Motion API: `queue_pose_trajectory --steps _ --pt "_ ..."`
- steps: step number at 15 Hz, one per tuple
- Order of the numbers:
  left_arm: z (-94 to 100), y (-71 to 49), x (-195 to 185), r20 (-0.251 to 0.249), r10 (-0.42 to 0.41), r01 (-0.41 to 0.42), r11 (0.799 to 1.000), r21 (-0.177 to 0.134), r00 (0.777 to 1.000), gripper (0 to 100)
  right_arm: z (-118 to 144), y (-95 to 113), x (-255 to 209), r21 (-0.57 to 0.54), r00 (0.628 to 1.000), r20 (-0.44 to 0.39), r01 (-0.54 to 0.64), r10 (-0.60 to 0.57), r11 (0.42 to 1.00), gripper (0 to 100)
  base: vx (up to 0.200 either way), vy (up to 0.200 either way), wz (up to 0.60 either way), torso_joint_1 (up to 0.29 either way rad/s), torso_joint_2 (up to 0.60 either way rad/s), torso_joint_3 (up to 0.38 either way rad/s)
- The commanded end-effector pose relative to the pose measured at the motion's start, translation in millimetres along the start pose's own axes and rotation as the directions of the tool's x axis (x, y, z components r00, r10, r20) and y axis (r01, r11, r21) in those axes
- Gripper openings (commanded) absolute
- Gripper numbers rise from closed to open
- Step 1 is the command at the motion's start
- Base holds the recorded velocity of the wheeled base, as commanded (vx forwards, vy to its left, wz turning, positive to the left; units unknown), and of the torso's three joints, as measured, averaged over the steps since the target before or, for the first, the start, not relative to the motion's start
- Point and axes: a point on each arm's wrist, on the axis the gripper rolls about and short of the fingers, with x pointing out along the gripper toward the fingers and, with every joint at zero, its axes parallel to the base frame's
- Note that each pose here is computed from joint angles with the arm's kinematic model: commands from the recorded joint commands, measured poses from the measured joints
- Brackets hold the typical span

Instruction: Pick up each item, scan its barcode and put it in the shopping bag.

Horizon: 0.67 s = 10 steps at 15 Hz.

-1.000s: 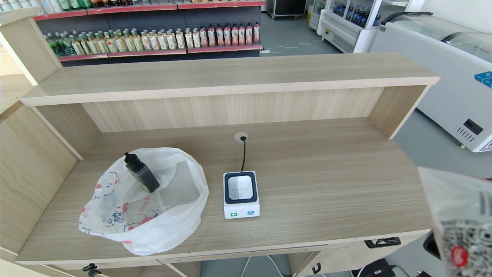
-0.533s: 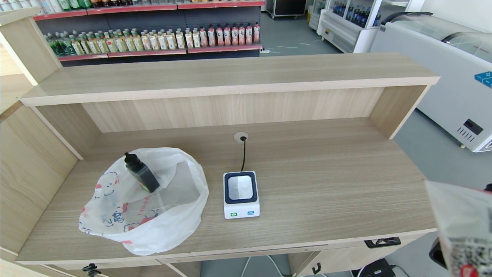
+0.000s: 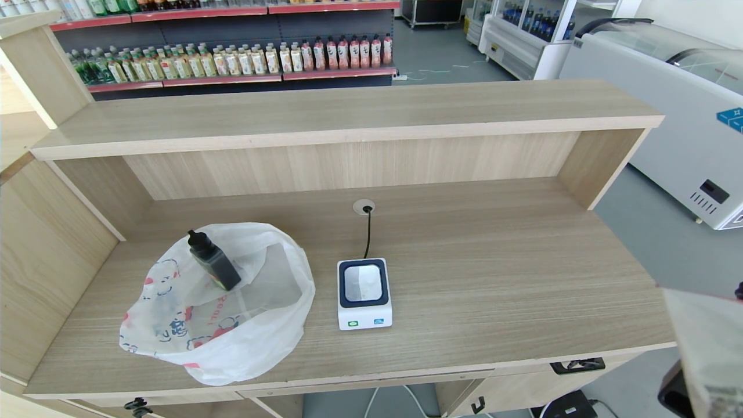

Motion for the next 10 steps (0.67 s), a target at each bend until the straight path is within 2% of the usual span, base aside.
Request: queue_pose_trajectory --steps 1,10 --pt "0.0 0.0 0.0 0.000 0.000 0.000 1.000 -0.001 1.000 100 -2.0 -0.2 -1.2 -0.090 1.000 -0.001 -0.008 0.008 0.996 0 0.000 0.000 0.00 0.000 0.00 0.000" --pt "0.0 0.0 0.0 0.000 0.000 0.000 1.000 0.001 1.000 100 -2.5 -4.7 -2.3 -0.095 1.000 -0.001 -0.012 0.012 0.995 0 0.000 0.000 0.00 0.000 0.00 0.000"
